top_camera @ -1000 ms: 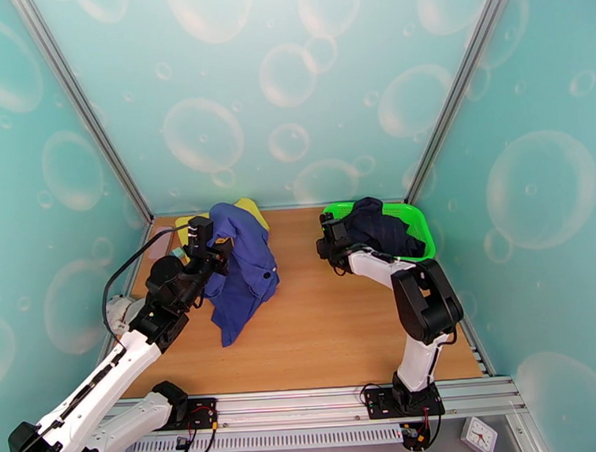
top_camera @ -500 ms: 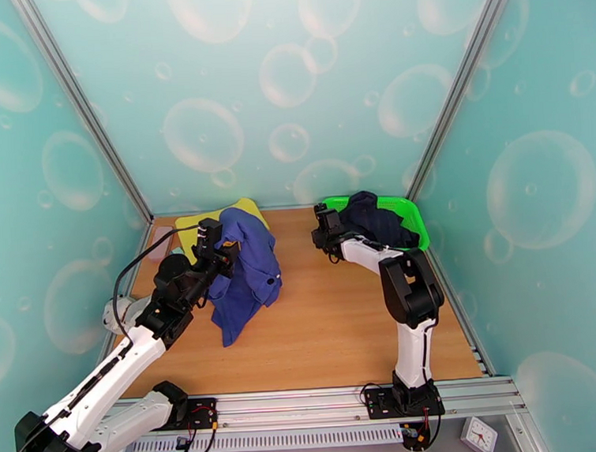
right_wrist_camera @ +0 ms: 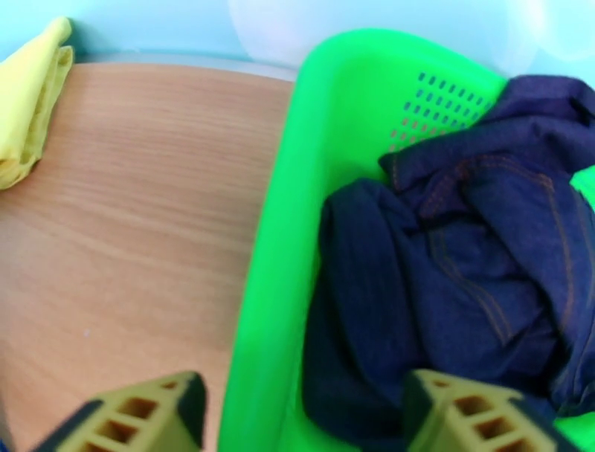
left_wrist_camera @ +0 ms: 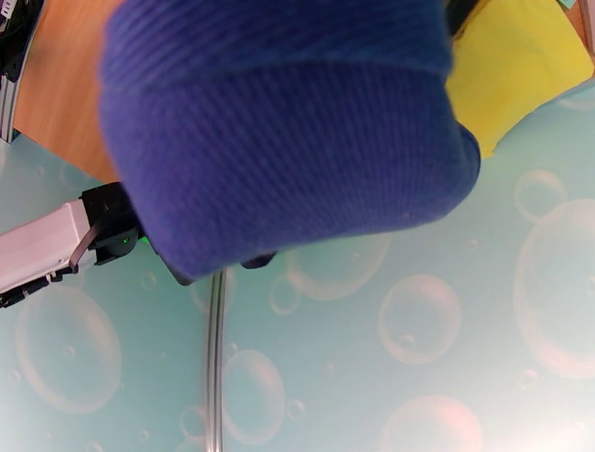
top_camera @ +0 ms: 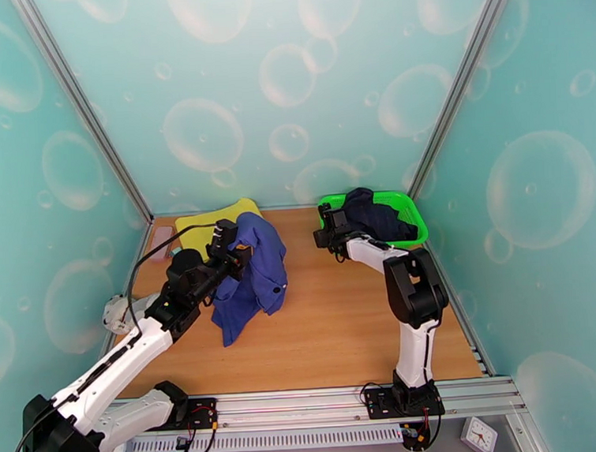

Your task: Fold and stack the trousers

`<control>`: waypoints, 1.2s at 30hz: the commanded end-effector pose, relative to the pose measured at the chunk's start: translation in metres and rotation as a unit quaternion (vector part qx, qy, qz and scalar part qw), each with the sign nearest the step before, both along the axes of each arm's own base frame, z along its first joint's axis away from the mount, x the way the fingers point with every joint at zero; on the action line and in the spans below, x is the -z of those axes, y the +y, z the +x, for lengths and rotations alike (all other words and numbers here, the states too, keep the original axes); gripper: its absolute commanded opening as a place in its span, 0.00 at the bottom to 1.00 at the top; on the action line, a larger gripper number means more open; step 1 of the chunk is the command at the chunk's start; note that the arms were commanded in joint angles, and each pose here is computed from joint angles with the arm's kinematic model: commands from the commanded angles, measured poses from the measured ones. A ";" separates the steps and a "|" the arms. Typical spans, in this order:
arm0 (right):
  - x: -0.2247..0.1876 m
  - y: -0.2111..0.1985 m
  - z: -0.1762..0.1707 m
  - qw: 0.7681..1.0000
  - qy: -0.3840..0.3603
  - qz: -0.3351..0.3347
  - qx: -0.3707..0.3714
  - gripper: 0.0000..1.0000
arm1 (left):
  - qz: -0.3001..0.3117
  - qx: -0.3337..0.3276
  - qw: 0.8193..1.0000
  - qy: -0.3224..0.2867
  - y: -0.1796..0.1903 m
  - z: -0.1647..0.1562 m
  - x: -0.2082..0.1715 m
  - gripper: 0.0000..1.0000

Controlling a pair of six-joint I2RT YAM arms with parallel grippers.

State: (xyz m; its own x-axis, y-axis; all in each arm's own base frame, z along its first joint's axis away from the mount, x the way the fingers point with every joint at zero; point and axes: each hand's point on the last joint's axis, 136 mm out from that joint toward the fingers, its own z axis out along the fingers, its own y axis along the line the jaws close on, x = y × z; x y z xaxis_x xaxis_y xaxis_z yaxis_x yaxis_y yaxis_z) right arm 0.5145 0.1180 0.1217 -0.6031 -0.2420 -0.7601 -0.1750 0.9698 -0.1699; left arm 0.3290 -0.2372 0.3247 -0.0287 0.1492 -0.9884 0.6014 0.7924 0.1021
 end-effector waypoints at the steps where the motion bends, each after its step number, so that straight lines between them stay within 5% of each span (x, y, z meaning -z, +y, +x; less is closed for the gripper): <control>1: -0.106 0.008 -0.010 0.989 -0.121 0.081 -0.001 0.80 | 0.014 -0.089 0.995 -0.045 0.012 0.023 -0.025 0.00; 7: -0.176 -0.002 -0.054 0.971 -0.158 0.178 0.016 0.81 | 0.097 -0.213 0.971 -0.055 0.002 0.085 -0.059 0.00; 9: -0.177 -0.010 -0.072 0.971 -0.150 0.184 0.030 0.82 | 0.060 -0.261 0.960 -0.077 0.004 0.083 -0.096 0.00; 11: -0.175 -0.020 -0.094 0.970 -0.148 0.185 0.044 0.82 | 0.001 -0.233 0.969 -0.077 -0.008 0.055 -0.107 0.00; 13: -0.169 -0.032 -0.117 0.970 -0.149 0.186 0.059 0.82 | -0.049 -0.174 0.983 -0.033 -0.031 0.013 -0.081 0.00; 15: -0.160 -0.042 -0.142 0.965 -0.153 0.199 0.070 0.82 | -0.079 -0.107 0.990 0.038 -0.059 -0.038 -0.020 0.10; 16: -0.156 -0.043 -0.152 0.964 -0.153 0.206 0.072 0.82 | -0.079 -0.083 0.990 0.076 -0.071 -0.058 0.016 0.18; 18: -0.155 -0.046 -0.171 0.959 -0.157 0.225 0.073 0.83 | -0.032 0.009 0.987 0.156 -0.103 -0.109 0.108 0.53; 21: -0.147 -0.043 -0.189 0.955 -0.155 0.242 0.065 0.83 | 0.041 0.068 0.974 0.213 -0.124 -0.165 0.189 0.73; 25: -0.124 -0.030 -0.204 0.961 -0.120 0.245 0.052 0.82 | 0.081 0.024 0.979 0.184 -0.107 -0.189 0.193 0.81; 36: -0.029 0.027 -0.223 0.979 -0.005 0.204 0.010 0.81 | -0.029 -0.021 0.982 0.184 -0.029 -0.170 0.157 0.84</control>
State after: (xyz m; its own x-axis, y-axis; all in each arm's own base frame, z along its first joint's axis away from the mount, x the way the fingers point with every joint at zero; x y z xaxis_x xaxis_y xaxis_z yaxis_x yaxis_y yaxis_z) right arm 0.2892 0.1454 0.1703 -0.5628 0.0824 -0.8225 -0.1992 0.9522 0.2317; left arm 0.1524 -0.2853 0.1797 -0.3618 0.1048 -0.9263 0.5977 0.7886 -0.1443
